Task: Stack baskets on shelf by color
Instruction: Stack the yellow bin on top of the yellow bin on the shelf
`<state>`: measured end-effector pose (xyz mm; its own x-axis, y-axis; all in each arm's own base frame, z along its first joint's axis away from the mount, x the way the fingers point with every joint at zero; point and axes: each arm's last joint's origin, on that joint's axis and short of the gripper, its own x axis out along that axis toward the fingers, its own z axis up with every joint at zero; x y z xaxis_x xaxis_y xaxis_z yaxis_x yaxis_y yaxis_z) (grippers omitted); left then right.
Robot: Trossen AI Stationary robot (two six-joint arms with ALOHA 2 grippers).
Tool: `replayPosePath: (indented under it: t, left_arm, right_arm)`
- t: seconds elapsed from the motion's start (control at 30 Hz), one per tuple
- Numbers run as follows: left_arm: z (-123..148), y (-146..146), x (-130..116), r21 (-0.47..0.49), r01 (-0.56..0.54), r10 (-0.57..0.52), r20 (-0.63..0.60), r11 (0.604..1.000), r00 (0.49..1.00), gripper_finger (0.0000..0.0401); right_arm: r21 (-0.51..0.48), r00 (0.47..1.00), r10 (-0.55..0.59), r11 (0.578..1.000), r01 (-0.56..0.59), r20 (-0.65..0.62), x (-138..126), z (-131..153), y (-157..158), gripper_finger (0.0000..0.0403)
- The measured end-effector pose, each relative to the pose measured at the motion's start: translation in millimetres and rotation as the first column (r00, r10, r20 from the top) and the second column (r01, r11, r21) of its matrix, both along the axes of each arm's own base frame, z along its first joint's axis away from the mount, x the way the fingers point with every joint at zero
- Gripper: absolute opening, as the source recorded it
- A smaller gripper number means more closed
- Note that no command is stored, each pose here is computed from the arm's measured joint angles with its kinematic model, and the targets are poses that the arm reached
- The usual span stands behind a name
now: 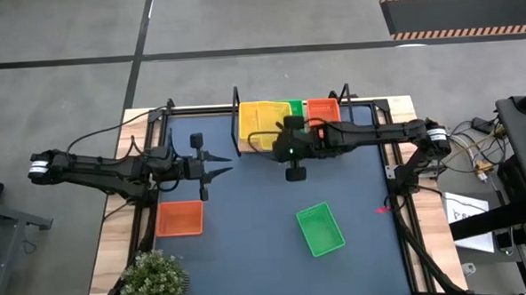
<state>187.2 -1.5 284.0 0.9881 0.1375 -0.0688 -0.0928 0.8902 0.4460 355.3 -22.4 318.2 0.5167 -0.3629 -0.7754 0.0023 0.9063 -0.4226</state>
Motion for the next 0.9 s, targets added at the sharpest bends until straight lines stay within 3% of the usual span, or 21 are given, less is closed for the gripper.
replayPosePath:
  t: [0.2, 0.4, 0.7, 0.9]
  left_arm:
    - [-1.9, 0.0, -0.1, 0.001, 0.0, 0.0, -0.006, 1.0, 1.0, 0.0081]
    - [-1.8, 0.0, -0.1, 0.001, 0.0, 0.0, -0.005, 1.0, 1.0, 0.0081]
    - [-1.9, 0.0, -0.1, 0.001, 0.0, 0.0, -0.006, 1.0, 1.0, 0.0081]
    - [-1.8, 0.0, -0.1, 0.001, 0.0, 0.0, -0.004, 1.0, 1.0, 0.0081]
  right_arm:
    - [0.079, 0.991, 0.074, 0.993, -0.084, 0.112, 7.4, 6.1, -27.6, 0.0008]
    - [0.069, 0.974, 0.124, 0.988, -0.139, 0.191, 11.6, 11.6, -42.0, 0.0008]
    - [0.044, 0.969, 0.126, 0.989, -0.138, 0.214, 12.5, 13.5, -50.8, 0.0008]
    - [0.052, 0.975, 0.114, 0.991, -0.126, 0.19, 24.6, -3.3, -56.9, 0.0008]
